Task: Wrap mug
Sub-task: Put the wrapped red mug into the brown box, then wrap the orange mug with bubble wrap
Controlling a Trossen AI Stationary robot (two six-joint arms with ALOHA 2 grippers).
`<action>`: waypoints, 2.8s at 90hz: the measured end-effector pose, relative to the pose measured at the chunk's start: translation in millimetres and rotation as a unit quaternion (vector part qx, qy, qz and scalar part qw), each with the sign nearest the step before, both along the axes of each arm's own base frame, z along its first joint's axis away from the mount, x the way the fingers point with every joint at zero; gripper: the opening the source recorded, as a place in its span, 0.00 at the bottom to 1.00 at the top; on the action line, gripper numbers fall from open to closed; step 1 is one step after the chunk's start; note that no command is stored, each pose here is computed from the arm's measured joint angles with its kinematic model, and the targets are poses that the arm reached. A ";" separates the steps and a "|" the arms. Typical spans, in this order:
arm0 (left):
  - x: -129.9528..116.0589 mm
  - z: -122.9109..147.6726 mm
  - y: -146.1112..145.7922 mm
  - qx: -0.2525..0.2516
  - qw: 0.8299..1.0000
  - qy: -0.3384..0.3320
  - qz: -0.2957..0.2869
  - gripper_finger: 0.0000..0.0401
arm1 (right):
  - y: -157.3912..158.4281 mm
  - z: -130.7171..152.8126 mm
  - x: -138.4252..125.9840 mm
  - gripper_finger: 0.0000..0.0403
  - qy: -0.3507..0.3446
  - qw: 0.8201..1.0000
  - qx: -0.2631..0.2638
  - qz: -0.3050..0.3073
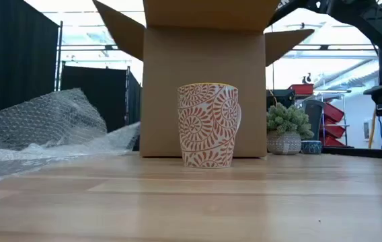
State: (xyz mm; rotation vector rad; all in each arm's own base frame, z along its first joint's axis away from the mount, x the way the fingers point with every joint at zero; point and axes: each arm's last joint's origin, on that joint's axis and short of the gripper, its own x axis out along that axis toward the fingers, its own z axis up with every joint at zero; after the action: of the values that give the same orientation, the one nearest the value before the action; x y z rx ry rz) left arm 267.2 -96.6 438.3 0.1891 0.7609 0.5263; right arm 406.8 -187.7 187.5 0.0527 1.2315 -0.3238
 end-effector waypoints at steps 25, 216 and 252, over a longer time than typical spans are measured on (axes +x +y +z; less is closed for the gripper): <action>-0.4 -0.5 -0.2 -0.005 1.000 0.004 -0.003 0.36 | 5.8 60.8 -20.0 0.70 -0.058 0.998 -0.021 -0.009; -32.4 -199.3 -94.4 -0.256 0.955 0.139 0.047 0.36 | 327.8 71.1 -102.8 0.69 -0.101 0.972 -0.092 0.193; -35.5 -198.4 -104.6 -0.267 0.955 0.125 0.025 0.36 | 388.2 69.4 -150.1 0.69 -0.139 0.978 0.009 0.155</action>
State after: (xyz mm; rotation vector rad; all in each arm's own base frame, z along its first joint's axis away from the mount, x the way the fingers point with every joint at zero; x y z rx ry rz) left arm 231.7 -201.2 239.9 -0.2729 1.1307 0.3298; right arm 256.7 200.5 256.9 -0.0761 0.9460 -0.0306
